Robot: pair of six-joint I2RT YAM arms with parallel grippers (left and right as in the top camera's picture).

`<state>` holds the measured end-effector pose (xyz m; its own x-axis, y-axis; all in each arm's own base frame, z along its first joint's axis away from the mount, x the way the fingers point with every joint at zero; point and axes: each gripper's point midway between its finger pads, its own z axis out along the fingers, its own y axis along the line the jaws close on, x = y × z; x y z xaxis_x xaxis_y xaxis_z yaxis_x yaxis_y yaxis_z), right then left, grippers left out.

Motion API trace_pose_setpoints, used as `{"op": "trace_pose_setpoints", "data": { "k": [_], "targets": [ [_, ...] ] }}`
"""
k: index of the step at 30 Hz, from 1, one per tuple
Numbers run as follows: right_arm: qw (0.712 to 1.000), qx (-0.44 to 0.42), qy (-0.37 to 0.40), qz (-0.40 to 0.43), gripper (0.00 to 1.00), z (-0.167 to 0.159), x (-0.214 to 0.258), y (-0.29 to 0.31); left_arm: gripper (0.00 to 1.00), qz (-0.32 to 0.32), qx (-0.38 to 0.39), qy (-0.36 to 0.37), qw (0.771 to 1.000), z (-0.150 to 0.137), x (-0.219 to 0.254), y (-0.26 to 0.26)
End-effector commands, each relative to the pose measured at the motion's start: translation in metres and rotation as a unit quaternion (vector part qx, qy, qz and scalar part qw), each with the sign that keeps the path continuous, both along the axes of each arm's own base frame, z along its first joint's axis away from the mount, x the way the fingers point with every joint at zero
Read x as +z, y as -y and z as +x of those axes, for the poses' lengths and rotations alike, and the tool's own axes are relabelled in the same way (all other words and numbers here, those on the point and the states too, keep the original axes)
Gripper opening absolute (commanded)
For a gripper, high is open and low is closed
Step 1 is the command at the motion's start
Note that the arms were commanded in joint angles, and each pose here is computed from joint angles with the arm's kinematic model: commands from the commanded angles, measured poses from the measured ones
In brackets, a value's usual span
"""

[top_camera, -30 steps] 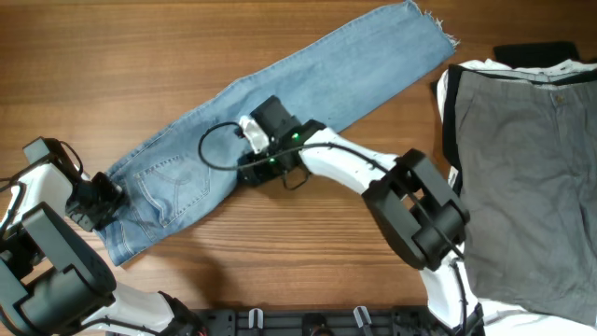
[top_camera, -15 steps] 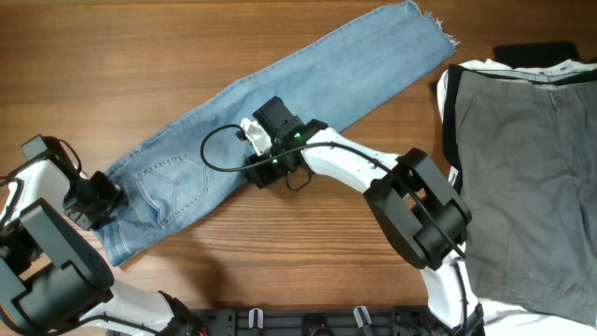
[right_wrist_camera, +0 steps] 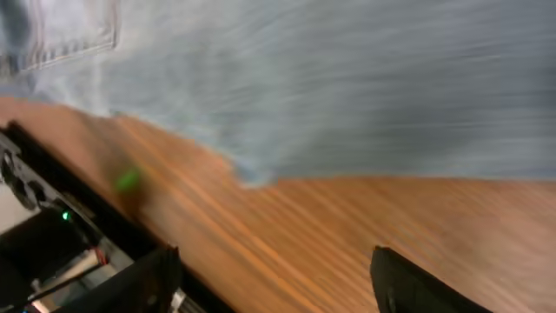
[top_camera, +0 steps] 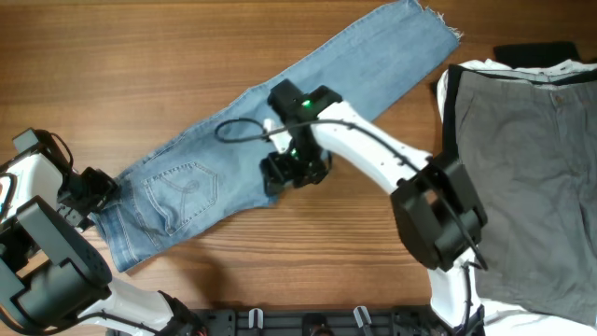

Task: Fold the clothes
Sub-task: 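Move the right gripper to the hem end at the top right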

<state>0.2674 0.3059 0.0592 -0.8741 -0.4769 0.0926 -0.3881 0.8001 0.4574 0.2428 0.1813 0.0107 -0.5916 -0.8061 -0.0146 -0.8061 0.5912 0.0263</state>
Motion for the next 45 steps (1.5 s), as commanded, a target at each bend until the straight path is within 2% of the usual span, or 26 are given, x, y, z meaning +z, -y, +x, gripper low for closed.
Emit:
{"op": "trace_pose_setpoints", "data": {
  "k": [1, 2, 3, 4, 7, 9, 11, 13, 14, 15, 17, 19, 21, 22, 24, 25, 31, 32, 33, 34, 35, 38, 40, 41, 42, 45],
  "targets": [
    [0.997, -0.048, 0.050, 0.038, 0.68, 0.046, 0.030, 0.028, 0.66, 0.005, 0.000, 0.001, 1.000, 0.003, 0.001, -0.006],
    [0.996, -0.053, 0.052, 0.051, 0.56, 0.052, 0.033, 0.030, 0.64, 0.000, 0.000, 0.005, 1.000, 0.004, 0.001, -0.004],
    [0.995, -0.062, 0.049, 0.058, 0.55, 0.056, 0.034, 0.034, 0.61, 0.000, 0.001, 0.005, 1.000, 0.004, 0.001, -0.004],
    [0.995, -0.066, 0.036, 0.066, 0.62, 0.054, 0.034, 0.035, 0.57, 0.000, 0.000, 0.005, 1.000, 0.004, 0.001, -0.004],
    [0.997, -0.055, -0.016, 0.056, 0.75, 0.022, 0.021, 0.030, 0.13, 0.008, 0.004, 0.007, 1.000, 0.004, 0.001, -0.009],
    [0.995, -0.084, -0.053, 0.027, 0.67, 0.001, 0.004, 0.025, 0.04, 0.014, 0.010, 0.014, 1.000, 0.005, 0.001, -0.015],
    [0.991, -0.107, -0.085, 0.004, 0.47, -0.024, -0.021, 0.019, 0.04, 0.021, 0.017, 0.023, 0.999, 0.007, 0.001, -0.022],
    [0.991, -0.093, -0.089, 0.022, 0.40, -0.038, -0.032, 0.008, 0.04, 0.023, 0.019, 0.026, 0.999, 0.008, 0.001, -0.024],
    [0.992, -0.084, -0.083, 0.035, 0.45, -0.040, -0.035, 0.000, 0.04, 0.024, 0.019, 0.027, 0.999, 0.008, 0.001, -0.024],
    [0.993, -0.076, -0.067, 0.054, 0.77, -0.041, -0.040, -0.012, 0.17, 0.024, 0.020, 0.027, 0.999, 0.008, 0.001, -0.024],
    [0.993, -0.079, -0.044, 0.078, 0.78, -0.038, -0.043, -0.031, 0.55, 0.017, 0.019, 0.033, 0.999, 0.010, 0.001, -0.022],
    [0.991, -0.088, -0.039, 0.089, 0.76, -0.041, -0.045, -0.044, 0.62, 0.015, 0.019, 0.034, 0.999, 0.011, 0.001, -0.021],
    [0.991, -0.103, -0.028, 0.083, 0.65, -0.042, -0.052, -0.053, 0.65, 0.015, 0.020, 0.034, 0.999, 0.011, 0.001, -0.021],
    [0.991, -0.113, -0.006, 0.068, 0.39, -0.037, -0.060, -0.055, 0.65, 0.014, 0.021, 0.036, 0.999, 0.011, 0.001, -0.021],
    [0.992, -0.115, 0.015, 0.055, 0.08, -0.031, -0.066, -0.052, 0.65, 0.015, 0.021, 0.037, 0.999, 0.012, 0.001, -0.021],
    [0.992, -0.117, 0.014, 0.050, 0.04, -0.030, -0.064, -0.049, 0.65, 0.015, 0.020, 0.037, 0.999, 0.012, 0.001, -0.021],
    [0.991, -0.073, -0.107, 0.042, 0.04, -0.057, 0.001, -0.024, 0.68, 0.020, 0.020, 0.043, 0.999, 0.017, 0.008, -0.025],
    [0.991, -0.069, -0.109, 0.031, 0.47, -0.059, 0.003, -0.020, 0.70, 0.020, 0.020, 0.044, 0.999, 0.018, 0.010, -0.026],
    [0.992, -0.060, -0.107, 0.029, 0.77, -0.060, 0.004, -0.018, 0.72, 0.020, 0.020, 0.045, 0.999, 0.019, 0.012, -0.027],
    [0.993, -0.052, -0.104, 0.031, 0.72, -0.059, 0.004, -0.016, 0.72, 0.016, 0.020, 0.047, 0.999, 0.021, 0.017, -0.027],
    [0.994, -0.061, -0.091, 0.019, 0.65, -0.052, 0.001, -0.010, 0.73, 0.003, 0.017, 0.056, 0.998, 0.028, 0.027, -0.025],
    [0.994, -0.102, -0.031, -0.008, 0.61, -0.011, 0.002, 0.012, 0.65, -0.049, 0.001, 0.084, 0.995, 0.043, 0.053, -0.010],
    [0.991, -0.126, 0.031, 0.025, 0.51, 0.035, 0.029, 0.026, 0.31, -0.119, -0.036, 0.118, 0.985, 0.055, 0.074, 0.019],
    [0.988, -0.140, 0.055, 0.042, 0.43, 0.053, 0.042, 0.032, 0.22, -0.139, -0.051, 0.123, 0.981, 0.056, 0.079, 0.031],
    [0.980, -0.165, 0.091, 0.065, 0.30, 0.080, 0.059, 0.042, 0.18, -0.152, -0.074, 0.112, 0.979, 0.053, 0.080, 0.045],
    [0.959, -0.211, 0.160, 0.105, 0.33, 0.134, 0.077, 0.065, 0.18, -0.169, -0.126, 0.084, 0.974, 0.048, 0.076, 0.072]
  ]
}}
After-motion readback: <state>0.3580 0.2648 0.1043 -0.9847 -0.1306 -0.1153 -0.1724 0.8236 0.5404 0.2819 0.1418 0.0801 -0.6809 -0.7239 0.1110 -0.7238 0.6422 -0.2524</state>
